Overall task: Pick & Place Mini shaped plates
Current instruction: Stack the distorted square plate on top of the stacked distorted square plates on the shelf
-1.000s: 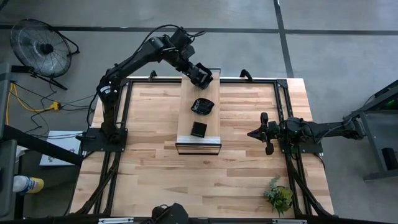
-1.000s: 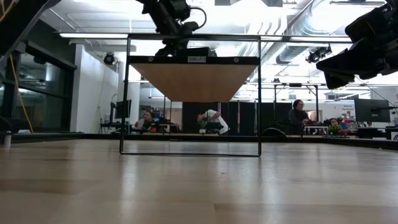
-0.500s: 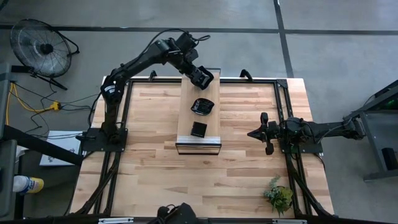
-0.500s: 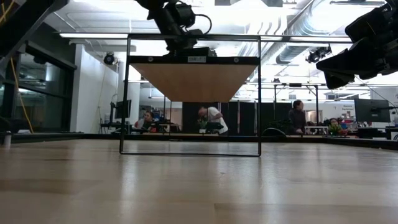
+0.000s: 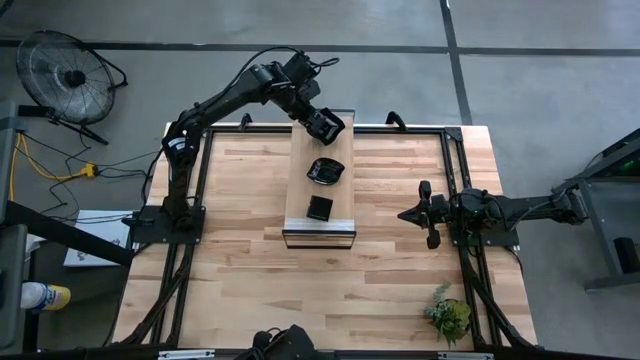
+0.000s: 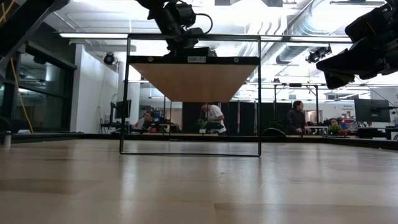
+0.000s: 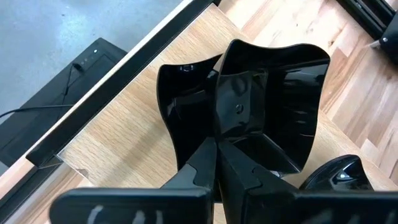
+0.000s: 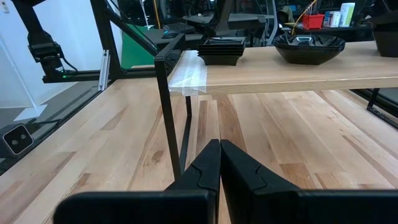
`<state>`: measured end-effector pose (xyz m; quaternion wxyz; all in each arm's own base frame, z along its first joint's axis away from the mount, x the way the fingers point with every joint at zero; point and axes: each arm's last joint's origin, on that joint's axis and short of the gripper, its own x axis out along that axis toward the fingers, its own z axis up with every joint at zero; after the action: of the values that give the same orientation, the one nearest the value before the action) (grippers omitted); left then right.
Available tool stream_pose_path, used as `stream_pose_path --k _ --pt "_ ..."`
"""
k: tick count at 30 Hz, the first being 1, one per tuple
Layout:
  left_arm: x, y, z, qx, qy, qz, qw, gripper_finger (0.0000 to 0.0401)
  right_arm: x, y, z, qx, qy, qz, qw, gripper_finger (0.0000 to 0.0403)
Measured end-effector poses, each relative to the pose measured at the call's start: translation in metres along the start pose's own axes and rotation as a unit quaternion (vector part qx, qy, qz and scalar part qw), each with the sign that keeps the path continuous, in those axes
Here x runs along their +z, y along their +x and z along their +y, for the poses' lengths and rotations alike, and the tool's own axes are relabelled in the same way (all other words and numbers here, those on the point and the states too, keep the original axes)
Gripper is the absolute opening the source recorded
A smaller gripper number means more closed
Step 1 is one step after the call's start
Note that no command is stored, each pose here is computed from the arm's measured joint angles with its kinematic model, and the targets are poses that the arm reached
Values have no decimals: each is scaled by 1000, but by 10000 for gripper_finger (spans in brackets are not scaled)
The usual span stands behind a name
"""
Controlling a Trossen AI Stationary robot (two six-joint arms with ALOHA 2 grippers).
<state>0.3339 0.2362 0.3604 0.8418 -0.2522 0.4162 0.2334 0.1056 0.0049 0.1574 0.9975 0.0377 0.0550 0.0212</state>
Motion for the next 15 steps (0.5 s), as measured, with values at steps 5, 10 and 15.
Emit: stream_pose_path --k 5,10,15 --pt "0 0 0 0 0 0 1000 17 0 0 0 0 0 0 1000 5" --pt "0 0 0 1 0 0 1000 28 0 0 0 0 0 0 1000 5" --pt "0 0 0 4 0 -1 1000 30 0 0 0 0 0 0 1000 5"
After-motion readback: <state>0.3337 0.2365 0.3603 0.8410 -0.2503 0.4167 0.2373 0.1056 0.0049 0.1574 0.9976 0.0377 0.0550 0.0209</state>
